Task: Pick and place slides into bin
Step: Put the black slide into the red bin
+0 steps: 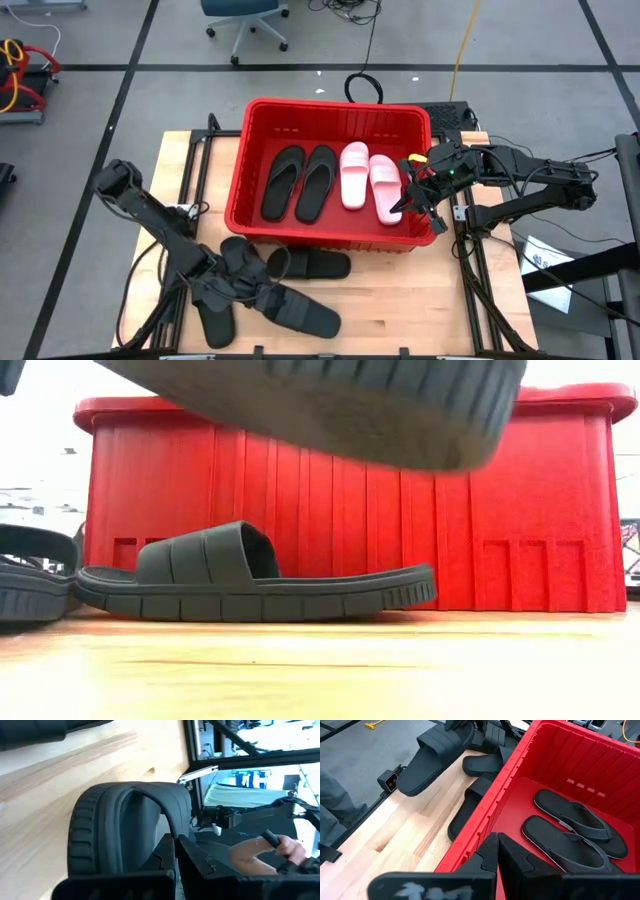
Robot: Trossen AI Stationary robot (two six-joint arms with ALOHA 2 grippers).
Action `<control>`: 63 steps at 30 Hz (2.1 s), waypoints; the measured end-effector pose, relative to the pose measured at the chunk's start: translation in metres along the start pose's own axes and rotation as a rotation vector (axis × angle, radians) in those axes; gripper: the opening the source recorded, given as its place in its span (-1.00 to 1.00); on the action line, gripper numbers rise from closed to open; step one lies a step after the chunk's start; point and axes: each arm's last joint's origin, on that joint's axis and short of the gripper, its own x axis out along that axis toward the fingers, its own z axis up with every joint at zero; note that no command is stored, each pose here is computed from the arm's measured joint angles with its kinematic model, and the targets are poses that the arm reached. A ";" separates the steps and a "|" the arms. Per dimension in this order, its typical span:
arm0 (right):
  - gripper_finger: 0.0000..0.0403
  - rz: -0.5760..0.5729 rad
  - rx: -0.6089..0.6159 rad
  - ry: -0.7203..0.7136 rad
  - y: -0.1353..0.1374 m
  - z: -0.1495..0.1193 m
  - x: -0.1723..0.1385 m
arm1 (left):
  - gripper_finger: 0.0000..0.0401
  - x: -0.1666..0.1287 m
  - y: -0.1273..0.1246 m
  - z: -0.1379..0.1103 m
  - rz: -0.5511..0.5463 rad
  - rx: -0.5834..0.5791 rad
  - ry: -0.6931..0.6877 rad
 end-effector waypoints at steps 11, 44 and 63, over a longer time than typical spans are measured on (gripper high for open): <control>-1.00 -0.006 -0.006 -0.017 -0.001 0.002 0.000 | -1.00 -0.037 -0.029 0.013 -0.156 -0.002 0.014; -1.00 -0.026 -0.020 -0.069 -0.002 0.007 0.000 | -1.00 -0.224 -0.146 0.135 0.065 0.584 -0.380; -1.00 -0.039 -0.028 -0.106 -0.004 0.011 -0.001 | -1.00 -0.265 -0.141 0.175 0.408 1.022 -0.395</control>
